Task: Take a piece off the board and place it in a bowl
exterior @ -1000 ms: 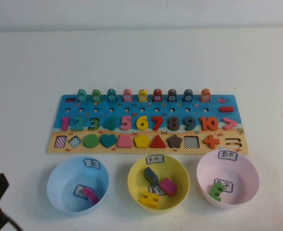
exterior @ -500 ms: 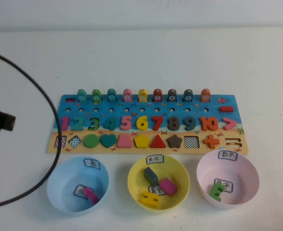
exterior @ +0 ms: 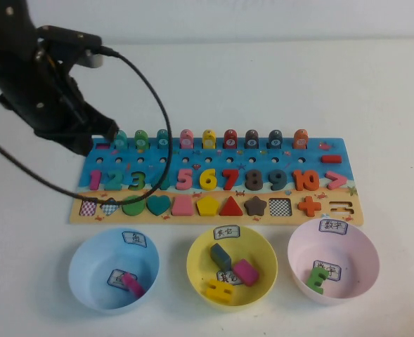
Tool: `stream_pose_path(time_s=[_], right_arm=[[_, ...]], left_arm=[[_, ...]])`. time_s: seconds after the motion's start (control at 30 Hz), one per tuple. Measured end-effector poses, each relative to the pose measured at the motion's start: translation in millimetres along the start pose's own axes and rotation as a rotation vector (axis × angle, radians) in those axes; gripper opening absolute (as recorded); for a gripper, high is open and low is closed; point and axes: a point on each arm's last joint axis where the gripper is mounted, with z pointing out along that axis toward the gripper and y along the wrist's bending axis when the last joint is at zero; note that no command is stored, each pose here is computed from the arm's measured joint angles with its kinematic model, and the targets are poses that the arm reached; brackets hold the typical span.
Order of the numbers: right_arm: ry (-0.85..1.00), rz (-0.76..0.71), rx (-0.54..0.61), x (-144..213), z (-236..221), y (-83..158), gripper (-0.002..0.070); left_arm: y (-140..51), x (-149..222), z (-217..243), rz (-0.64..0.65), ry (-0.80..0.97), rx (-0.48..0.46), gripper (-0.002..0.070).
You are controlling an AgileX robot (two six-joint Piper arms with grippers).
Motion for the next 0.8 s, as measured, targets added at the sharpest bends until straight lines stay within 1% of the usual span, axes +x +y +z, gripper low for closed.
stream_pose_path(time_s=[0.13,0.33,0.57,0.67,0.73,0.8], right_arm=[[0.000,0.000,0.000,0.0,0.0,0.0,-0.0018],[0.000,0.000,0.000,0.0,0.0,0.0,-0.0018],[0.000,0.000,0.000,0.0,0.0,0.0,-0.0018],[0.000,0.000,0.000,0.0,0.0,0.0,-0.0018],[0.000,0.000,0.000,0.0,0.0,0.0,-0.0018],[0.000,0.000,0.000,0.0,0.0,0.0,-0.0018]], left_arm=[[-10.2,-33.8,12.2,0.034,-0.003,0.012,-0.0004],[-17.5,-76.6,31.3,0.041,-0.059,0.016,-0.0004],[-16.6,-101.8,72.2,0.012,-0.050,0.018,0.0000],[-16.7,-104.2,87.8,0.011,-0.029,0.021,0.0047],[-16.7,-104.3,95.1,0.011,-0.014,0.022,0.0118],[-16.6,-104.1,98.4,0.000,-0.008,0.021,0.0206]])
